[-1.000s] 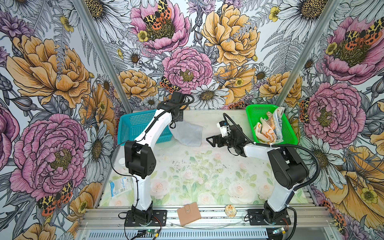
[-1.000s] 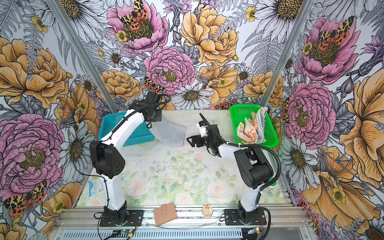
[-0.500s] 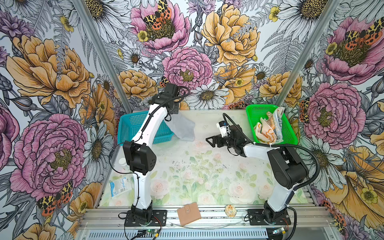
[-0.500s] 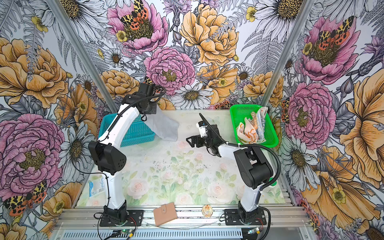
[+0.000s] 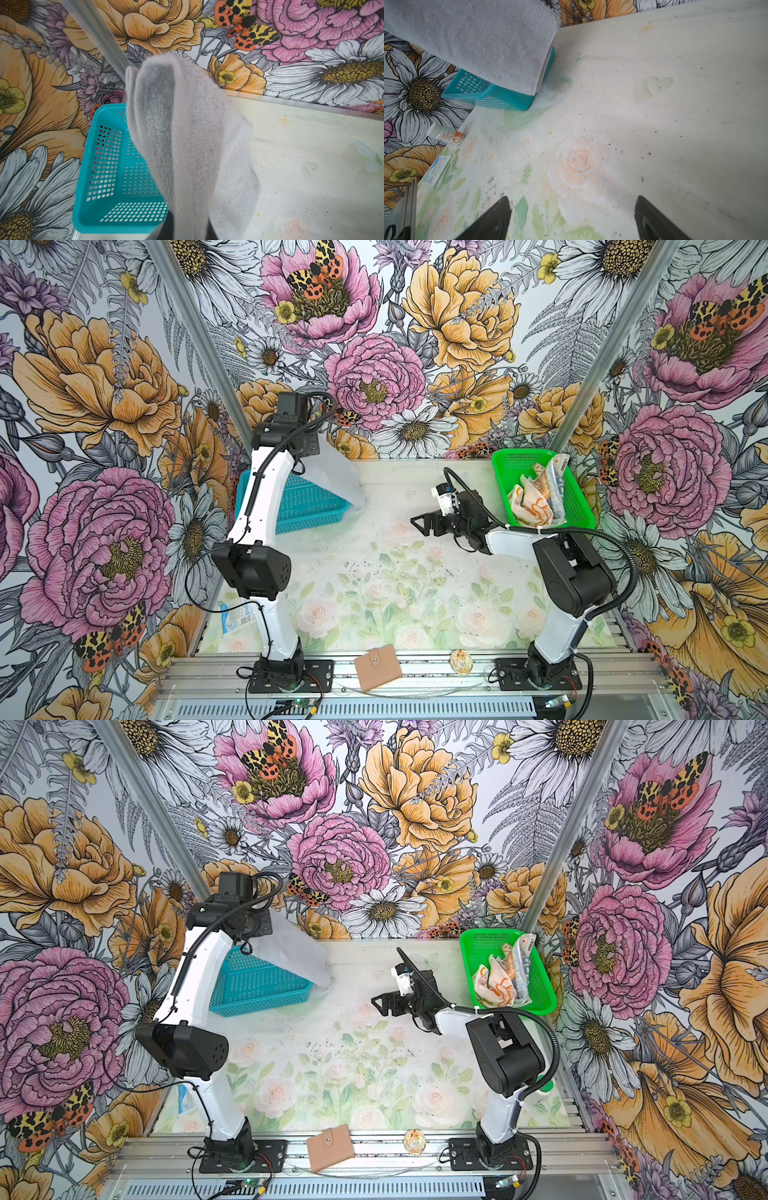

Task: Fold and stack the towels
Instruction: 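Lift the grey towel with the left gripper and carry it over the teal basket, then lower the grey towel into the teal basket and open the left gripper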

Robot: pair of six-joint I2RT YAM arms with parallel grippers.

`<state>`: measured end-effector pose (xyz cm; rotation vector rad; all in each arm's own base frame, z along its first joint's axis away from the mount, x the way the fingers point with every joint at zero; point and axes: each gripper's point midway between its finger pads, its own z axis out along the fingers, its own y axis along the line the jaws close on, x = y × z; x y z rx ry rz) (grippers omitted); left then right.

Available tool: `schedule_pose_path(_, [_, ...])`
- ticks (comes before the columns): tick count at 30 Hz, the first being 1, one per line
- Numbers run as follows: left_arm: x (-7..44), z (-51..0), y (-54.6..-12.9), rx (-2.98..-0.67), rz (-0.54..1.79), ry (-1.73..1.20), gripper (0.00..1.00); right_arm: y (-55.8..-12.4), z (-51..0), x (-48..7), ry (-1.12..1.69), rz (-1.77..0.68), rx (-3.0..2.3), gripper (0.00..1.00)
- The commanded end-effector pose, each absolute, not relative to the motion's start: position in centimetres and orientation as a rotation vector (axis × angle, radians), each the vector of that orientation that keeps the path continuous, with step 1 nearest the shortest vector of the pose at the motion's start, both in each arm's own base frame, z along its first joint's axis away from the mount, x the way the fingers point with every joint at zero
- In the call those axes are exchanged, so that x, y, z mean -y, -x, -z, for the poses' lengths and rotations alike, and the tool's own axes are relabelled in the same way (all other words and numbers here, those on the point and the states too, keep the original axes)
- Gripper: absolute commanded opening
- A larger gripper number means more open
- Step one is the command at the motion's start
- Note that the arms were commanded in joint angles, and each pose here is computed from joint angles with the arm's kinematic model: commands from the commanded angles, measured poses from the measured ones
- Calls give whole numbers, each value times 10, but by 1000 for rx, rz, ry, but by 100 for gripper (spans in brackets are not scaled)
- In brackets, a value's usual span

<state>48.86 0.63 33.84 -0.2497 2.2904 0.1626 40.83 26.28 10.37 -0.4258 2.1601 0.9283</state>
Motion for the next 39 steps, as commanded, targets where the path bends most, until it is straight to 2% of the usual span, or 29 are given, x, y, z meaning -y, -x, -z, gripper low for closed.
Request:
schedule_pose_path(1, [-16, -337, -483, -2295, -140, 262, 0, -411, -110, -272, 468, -944, -2131, 94])
schedule_pose_path(26, [-95, -265, -472, -2448, -297, 407, 0, -409, -106, -277, 501, -930, -2143, 95])
schedule_pose_path(39, [-117, -235, -477, -2506, -373, 446, 0, -409, -103, -278, 505, -930, -2151, 95])
